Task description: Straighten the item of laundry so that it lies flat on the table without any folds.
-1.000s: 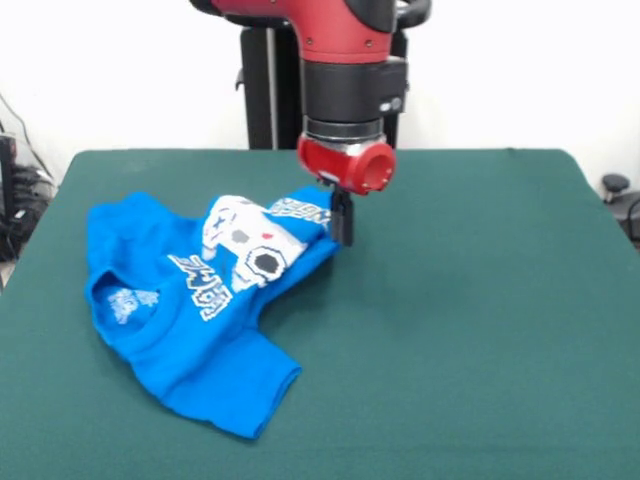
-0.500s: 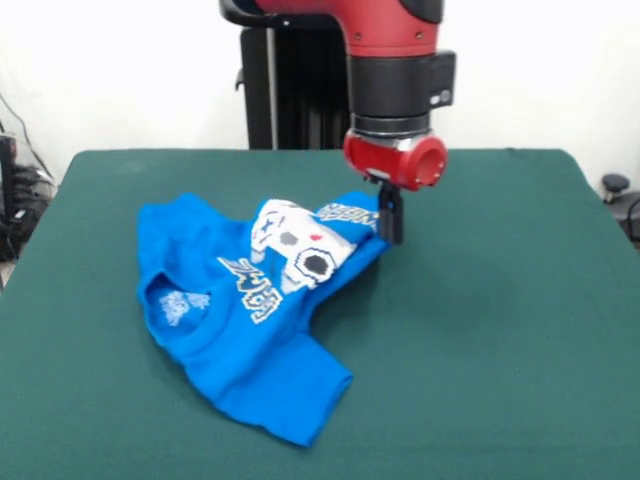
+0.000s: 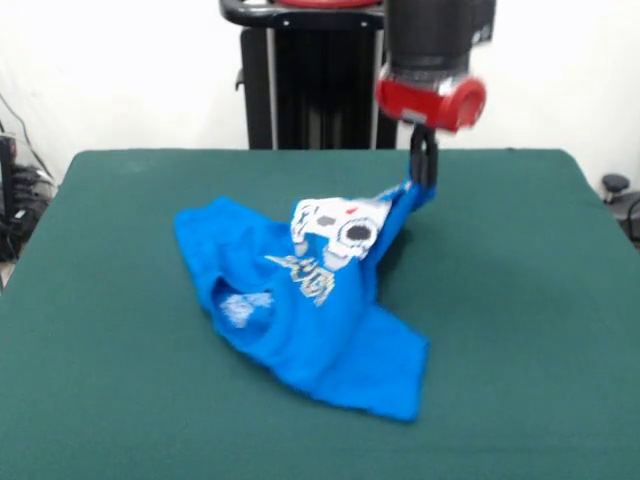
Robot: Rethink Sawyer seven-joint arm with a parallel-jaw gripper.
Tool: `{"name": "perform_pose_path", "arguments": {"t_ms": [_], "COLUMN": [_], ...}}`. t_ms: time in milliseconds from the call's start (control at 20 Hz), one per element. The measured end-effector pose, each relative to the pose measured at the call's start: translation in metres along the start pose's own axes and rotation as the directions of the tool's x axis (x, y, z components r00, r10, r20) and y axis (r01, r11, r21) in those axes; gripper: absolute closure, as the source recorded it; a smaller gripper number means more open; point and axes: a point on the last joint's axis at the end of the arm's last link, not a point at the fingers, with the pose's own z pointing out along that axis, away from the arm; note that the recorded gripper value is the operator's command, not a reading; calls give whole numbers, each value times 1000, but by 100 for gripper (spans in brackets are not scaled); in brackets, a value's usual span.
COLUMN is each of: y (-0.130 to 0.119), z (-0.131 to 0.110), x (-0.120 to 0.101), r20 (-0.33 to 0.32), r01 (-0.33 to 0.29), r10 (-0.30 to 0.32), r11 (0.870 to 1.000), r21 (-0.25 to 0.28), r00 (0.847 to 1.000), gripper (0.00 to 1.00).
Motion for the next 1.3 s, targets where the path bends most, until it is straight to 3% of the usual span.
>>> {"name": "perform_pose_path", "arguments": {"t_ms": [200, 400, 950, 1300], "y": [-4, -3, -2, 3], "z": [-50, -64, -43, -21], "x": [5, -3, -4, -1], "r20": [-54, -44, -29, -37], "r01": [9, -2, -8, -42], "r10": [-5, 5, 9, 43], "r11": [997, 997, 999, 999], "r21": [79, 73, 53, 25], "r00": [999, 999, 1000, 998], "gripper": [100, 100, 100, 100]}}
